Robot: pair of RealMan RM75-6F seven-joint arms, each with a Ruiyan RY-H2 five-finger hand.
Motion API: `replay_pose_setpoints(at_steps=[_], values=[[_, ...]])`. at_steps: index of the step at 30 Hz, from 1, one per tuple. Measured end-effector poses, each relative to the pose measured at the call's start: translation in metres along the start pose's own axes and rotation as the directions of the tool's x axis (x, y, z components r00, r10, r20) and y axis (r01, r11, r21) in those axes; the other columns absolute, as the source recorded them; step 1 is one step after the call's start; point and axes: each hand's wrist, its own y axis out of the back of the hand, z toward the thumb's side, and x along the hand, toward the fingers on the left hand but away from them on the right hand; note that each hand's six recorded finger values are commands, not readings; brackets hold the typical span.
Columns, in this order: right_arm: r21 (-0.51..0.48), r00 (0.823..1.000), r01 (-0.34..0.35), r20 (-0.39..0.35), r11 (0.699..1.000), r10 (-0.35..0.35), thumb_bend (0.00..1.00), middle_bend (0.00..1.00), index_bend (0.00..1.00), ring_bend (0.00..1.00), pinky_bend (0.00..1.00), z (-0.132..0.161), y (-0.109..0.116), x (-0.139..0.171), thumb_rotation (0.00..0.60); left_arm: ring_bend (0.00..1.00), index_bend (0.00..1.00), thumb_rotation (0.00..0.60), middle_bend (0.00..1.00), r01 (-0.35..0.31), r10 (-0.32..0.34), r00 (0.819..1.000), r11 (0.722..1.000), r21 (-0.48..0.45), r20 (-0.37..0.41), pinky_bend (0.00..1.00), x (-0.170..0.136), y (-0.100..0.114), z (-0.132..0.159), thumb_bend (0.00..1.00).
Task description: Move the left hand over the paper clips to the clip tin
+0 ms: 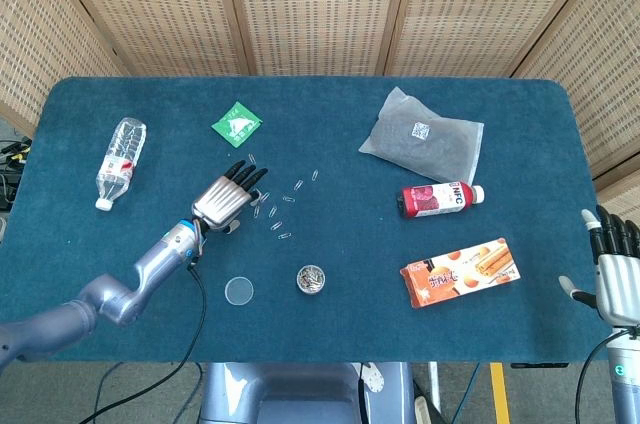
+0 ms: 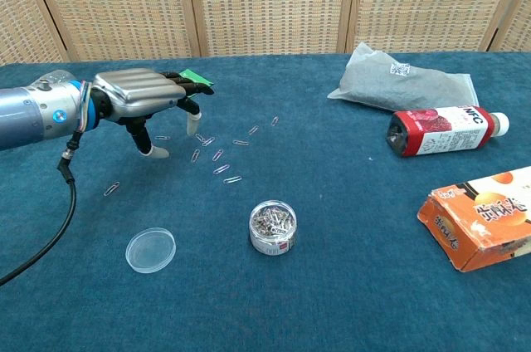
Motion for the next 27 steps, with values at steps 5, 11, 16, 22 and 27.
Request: replay_pose_setpoints(at_steps=[5, 11, 16, 22, 27], values=[[0.001, 1.000, -0.009, 0.020, 1.000, 0.009, 0.00, 0.00, 0.00, 0.00, 0.00, -0.006, -0.003, -0.004, 0.600, 0.00, 0.43, 0.600, 0.00, 0.021, -0.021, 1.000, 0.998, 0.066, -0.006, 0.00, 0.020, -0.002, 0.003, 0.30], [-0.006, 1.000, -0.011, 0.028, 1.000, 0.011, 0.00, 0.00, 0.00, 0.00, 0.00, -0.008, -0.004, -0.005, 0.600, 0.00, 0.45, 0.600, 0.00, 0.040, -0.040, 0.999, 0.993, 0.113, -0.004, 0.00, 0.034, -0.009, 0.010, 0.31], [-0.005, 0.999, -0.008, 0.035, 1.000, 0.008, 0.00, 0.00, 0.00, 0.00, 0.00, -0.010, -0.003, -0.006, 0.600, 0.00, 0.46, 0.600, 0.00, 0.044, -0.045, 0.999, 0.994, 0.101, 0.003, 0.00, 0.040, -0.016, 0.018, 0.31], [-0.002, 0.999, -0.007, 0.042, 1.000, 0.007, 0.00, 0.00, 0.00, 0.00, 0.00, -0.011, -0.003, -0.006, 0.600, 0.00, 0.51, 0.600, 0.00, 0.040, -0.042, 0.999, 0.992, 0.120, 0.010, 0.00, 0.043, -0.019, 0.019, 0.36], [0.000, 0.999, -0.007, 0.041, 1.000, 0.007, 0.00, 0.00, 0.00, 0.00, 0.00, -0.011, -0.003, -0.006, 0.600, 0.00, 0.52, 0.600, 0.00, 0.053, -0.054, 0.999, 0.991, 0.124, 0.005, 0.00, 0.043, -0.023, 0.018, 0.37]])
